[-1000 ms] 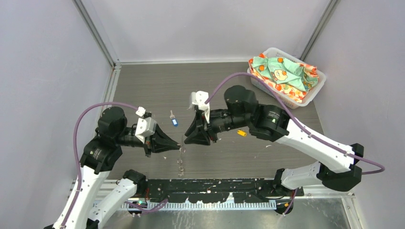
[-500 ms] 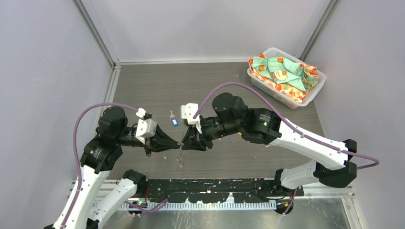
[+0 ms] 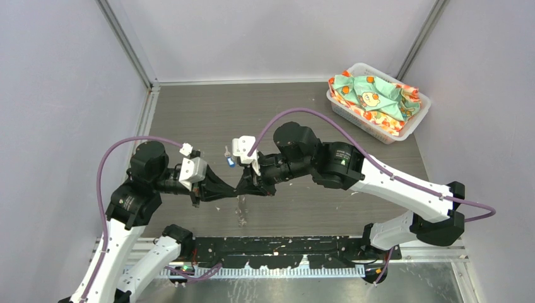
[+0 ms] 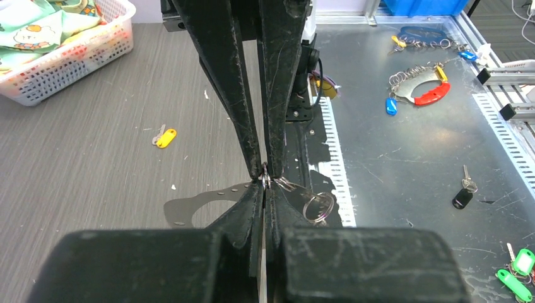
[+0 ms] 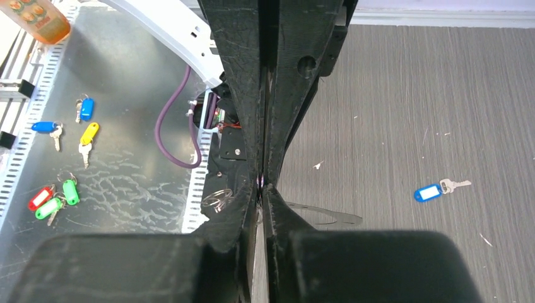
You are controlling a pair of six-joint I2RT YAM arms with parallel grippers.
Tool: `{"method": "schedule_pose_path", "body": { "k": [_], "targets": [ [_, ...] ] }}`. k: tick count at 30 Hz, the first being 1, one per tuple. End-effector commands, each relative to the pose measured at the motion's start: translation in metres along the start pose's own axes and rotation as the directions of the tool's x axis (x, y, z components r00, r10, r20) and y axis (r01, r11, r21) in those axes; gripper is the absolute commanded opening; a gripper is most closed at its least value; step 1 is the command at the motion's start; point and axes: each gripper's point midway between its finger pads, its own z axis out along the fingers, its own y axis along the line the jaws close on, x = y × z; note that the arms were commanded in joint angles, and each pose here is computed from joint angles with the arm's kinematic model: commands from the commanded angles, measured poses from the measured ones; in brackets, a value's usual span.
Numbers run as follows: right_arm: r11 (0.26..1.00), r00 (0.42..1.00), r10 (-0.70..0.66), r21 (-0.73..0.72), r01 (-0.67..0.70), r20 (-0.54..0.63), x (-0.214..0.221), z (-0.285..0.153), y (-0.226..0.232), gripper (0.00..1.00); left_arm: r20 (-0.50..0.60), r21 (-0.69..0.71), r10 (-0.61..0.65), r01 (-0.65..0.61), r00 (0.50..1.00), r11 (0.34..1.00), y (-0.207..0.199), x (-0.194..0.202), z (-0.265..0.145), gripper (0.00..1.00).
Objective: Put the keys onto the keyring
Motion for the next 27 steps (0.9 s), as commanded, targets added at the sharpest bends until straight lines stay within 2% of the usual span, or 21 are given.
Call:
{"method": "schedule_pose_path", "body": {
  "k": [1, 6, 10, 15, 16, 18, 20, 23, 27],
  "targets": [
    [0.999, 0.997, -0.042, 0.018, 0.041, 0.062, -0.025, -0.005, -0.002, 0.11, 0.035, 0.027, 0.074, -0.075, 0.997, 0.997, -0.009, -0.019, -0.003, 0.00],
    [0.999, 0.999, -0.037, 0.019, 0.037, 0.021, -0.017, -0.003, -0.003, 0.02, 0.037, 0.029, 0.073, -0.074, 0.997, 0.997, -0.011, -0.020, -0.004, 0.00],
    [0.997, 0.998, -0.056, 0.058, 0.056, 0.002, -0.013, -0.002, -0.008, 0.01, 0.043, 0.038, 0.065, -0.067, 0.997, 0.997, -0.013, -0.023, -0.004, 0.00],
    [0.992, 0.987, -0.097, 0.098, 0.085, 0.127, -0.033, -0.013, -0.008, 0.01, 0.057, 0.047, 0.053, -0.055, 0.997, 0.997, -0.018, -0.028, -0.005, 0.01],
    [0.991, 0.980, -0.107, 0.098, 0.092, 0.168, -0.039, -0.016, -0.006, 0.01, 0.059, 0.047, 0.044, -0.047, 0.997, 0.998, -0.018, -0.027, -0.005, 0.06],
    [0.991, 0.965, -0.111, 0.096, 0.091, 0.236, -0.048, -0.023, -0.001, 0.01, 0.060, 0.046, 0.023, -0.026, 0.998, 0.999, -0.020, -0.027, -0.005, 0.22],
    [0.994, 0.954, -0.091, 0.078, 0.072, 0.284, -0.052, -0.028, 0.005, 0.01, 0.057, 0.044, -0.008, 0.006, 0.998, 0.999, -0.021, -0.023, -0.005, 0.32],
    [0.997, 0.933, -0.070, 0.056, 0.054, 0.352, -0.059, -0.035, 0.012, 0.01, 0.055, 0.052, -0.052, 0.049, 0.997, 0.997, -0.025, -0.018, -0.005, 0.36],
    [0.999, 0.908, -0.042, 0.030, 0.032, 0.418, -0.063, -0.042, 0.020, 0.01, 0.083, 0.038, -0.073, 0.070, 0.994, 0.997, -0.023, -0.021, -0.004, 0.34]
  ]
}}
